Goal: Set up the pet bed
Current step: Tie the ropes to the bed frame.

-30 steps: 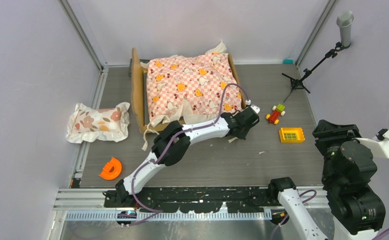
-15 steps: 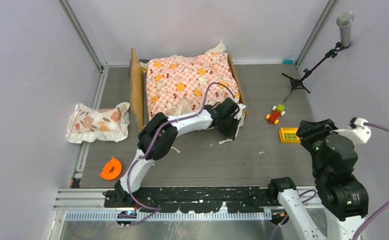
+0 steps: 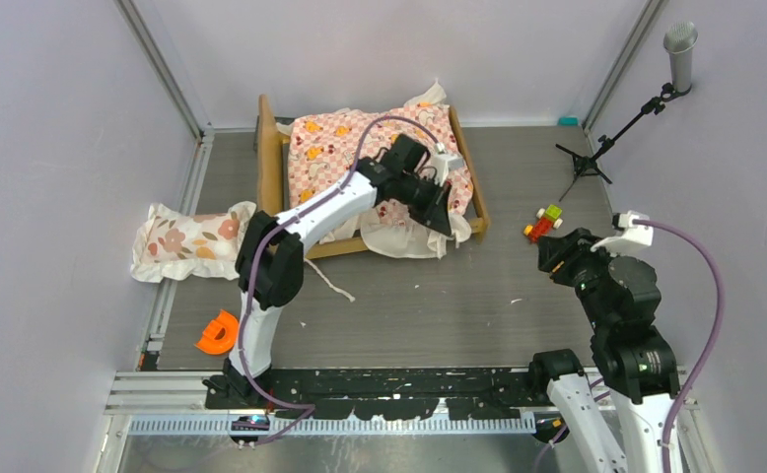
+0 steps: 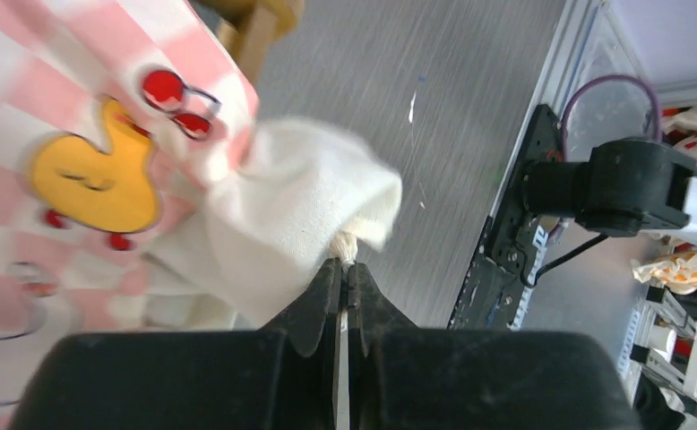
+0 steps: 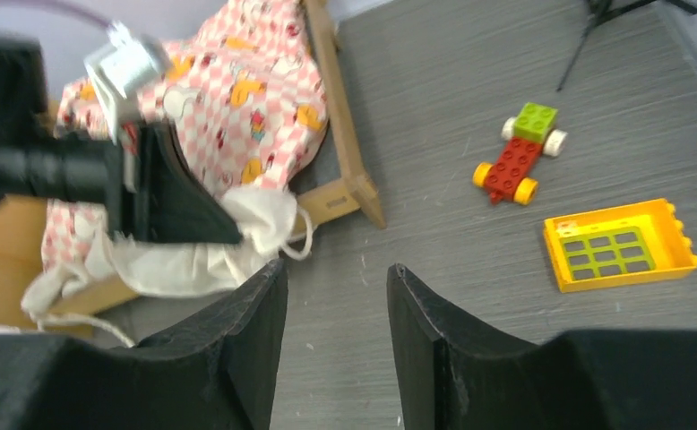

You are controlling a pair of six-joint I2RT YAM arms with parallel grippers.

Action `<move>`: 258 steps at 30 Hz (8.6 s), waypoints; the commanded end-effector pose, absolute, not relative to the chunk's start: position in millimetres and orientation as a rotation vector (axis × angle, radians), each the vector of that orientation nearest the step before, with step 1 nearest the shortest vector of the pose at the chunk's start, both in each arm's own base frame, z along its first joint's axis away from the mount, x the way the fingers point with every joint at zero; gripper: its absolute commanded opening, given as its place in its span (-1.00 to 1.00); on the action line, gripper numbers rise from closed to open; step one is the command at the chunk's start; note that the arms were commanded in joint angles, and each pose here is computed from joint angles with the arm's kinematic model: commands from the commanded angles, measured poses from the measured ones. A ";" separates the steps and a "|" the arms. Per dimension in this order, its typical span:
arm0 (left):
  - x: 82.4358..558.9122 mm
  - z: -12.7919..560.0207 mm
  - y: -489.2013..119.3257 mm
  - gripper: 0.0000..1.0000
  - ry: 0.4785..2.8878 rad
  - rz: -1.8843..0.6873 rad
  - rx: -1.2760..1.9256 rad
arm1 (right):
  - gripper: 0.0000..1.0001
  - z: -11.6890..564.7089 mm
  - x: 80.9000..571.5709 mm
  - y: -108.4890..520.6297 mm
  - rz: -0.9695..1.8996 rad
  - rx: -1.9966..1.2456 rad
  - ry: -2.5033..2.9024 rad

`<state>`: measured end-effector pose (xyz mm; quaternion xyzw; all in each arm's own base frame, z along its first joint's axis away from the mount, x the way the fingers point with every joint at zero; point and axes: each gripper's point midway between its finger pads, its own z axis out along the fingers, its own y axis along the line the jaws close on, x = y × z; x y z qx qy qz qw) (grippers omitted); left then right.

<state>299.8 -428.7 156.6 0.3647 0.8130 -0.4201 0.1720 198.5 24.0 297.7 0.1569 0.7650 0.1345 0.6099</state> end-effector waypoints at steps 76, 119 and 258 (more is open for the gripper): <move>320.4 281.6 -407.6 -1.00 2.145 -1.500 0.961 | -0.65 129.8 315.5 173.6 0.629 0.412 1.677; 321.4 261.5 -401.7 -1.00 2.185 -1.511 0.946 | -0.29 213.1 326.9 151.0 0.740 0.454 1.446; 320.5 248.9 -404.7 -1.00 2.225 -1.608 0.918 | -0.84 234.3 311.7 208.9 0.415 -0.504 1.137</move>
